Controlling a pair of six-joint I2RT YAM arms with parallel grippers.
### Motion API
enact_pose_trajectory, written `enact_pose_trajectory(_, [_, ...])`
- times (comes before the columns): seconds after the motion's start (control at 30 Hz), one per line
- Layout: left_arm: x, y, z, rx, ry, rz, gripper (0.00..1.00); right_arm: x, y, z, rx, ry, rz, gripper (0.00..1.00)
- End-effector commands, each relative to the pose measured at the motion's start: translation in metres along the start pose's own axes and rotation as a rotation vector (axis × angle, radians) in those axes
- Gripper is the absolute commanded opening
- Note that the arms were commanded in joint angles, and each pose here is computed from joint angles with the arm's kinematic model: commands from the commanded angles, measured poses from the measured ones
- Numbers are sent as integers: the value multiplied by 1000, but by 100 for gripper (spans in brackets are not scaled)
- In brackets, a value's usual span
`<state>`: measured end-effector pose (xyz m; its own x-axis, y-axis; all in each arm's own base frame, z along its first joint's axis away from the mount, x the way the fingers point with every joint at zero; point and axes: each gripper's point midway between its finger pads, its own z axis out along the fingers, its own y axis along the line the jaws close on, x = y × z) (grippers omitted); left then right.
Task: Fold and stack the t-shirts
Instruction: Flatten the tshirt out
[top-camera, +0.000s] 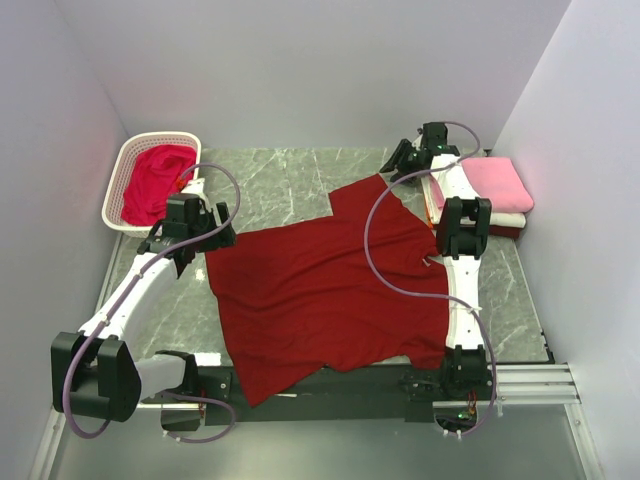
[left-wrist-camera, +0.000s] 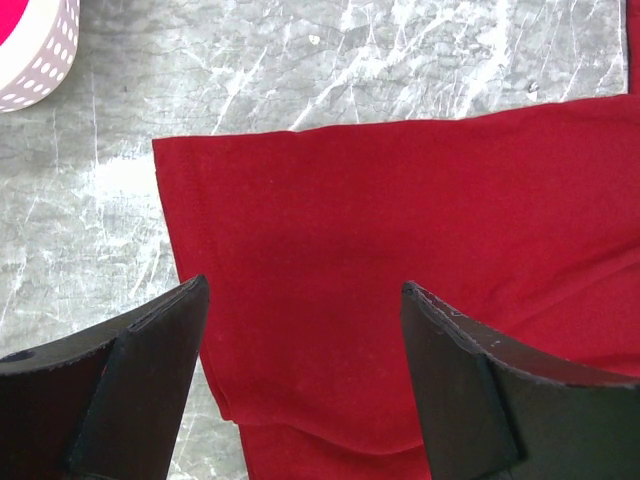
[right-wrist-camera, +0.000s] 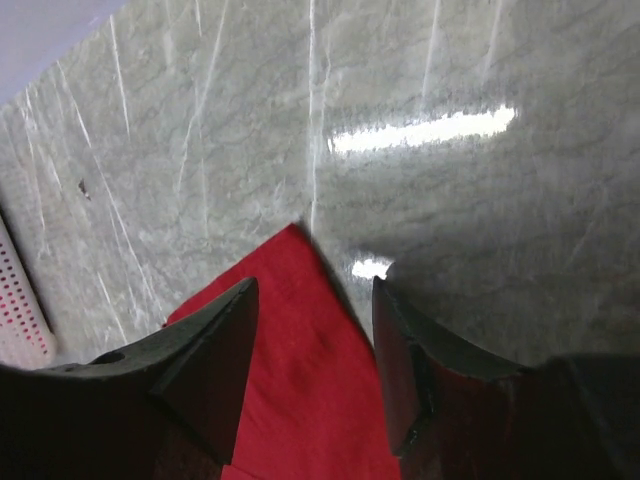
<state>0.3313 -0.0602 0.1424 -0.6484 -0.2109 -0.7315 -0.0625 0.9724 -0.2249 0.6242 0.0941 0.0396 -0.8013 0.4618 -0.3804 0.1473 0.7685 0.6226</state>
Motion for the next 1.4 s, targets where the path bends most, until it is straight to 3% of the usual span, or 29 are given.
enact_pose_trajectory(0.0, [-12,-6,-5,34,-47,11,82,5,-2,1,13,30,18,57])
enact_pose_trajectory(0.63, [-14,-7,-9,44,-62,8,83,46,-6,-2,58,174,-46,42])
enact_pose_trajectory(0.83, [-13,-9,-9,49,-59,11,83,37,-9,-12,94,133,-92,13])
enact_pose_trajectory(0.9, [-13,-8,-9,47,-61,10,83,36,-12,-14,109,122,-117,9])
enact_pose_trajectory(1.07, [-14,-9,-11,56,-64,10,83,42,-14,-28,135,144,-156,4])
enact_pose_trajectory(1.2, [-16,-11,-13,66,-71,10,83,75,-34,-35,166,241,-172,4])
enact_pose_trajectory(1.37, [-16,-13,-14,77,-75,11,83,77,-26,-56,160,229,-222,5])
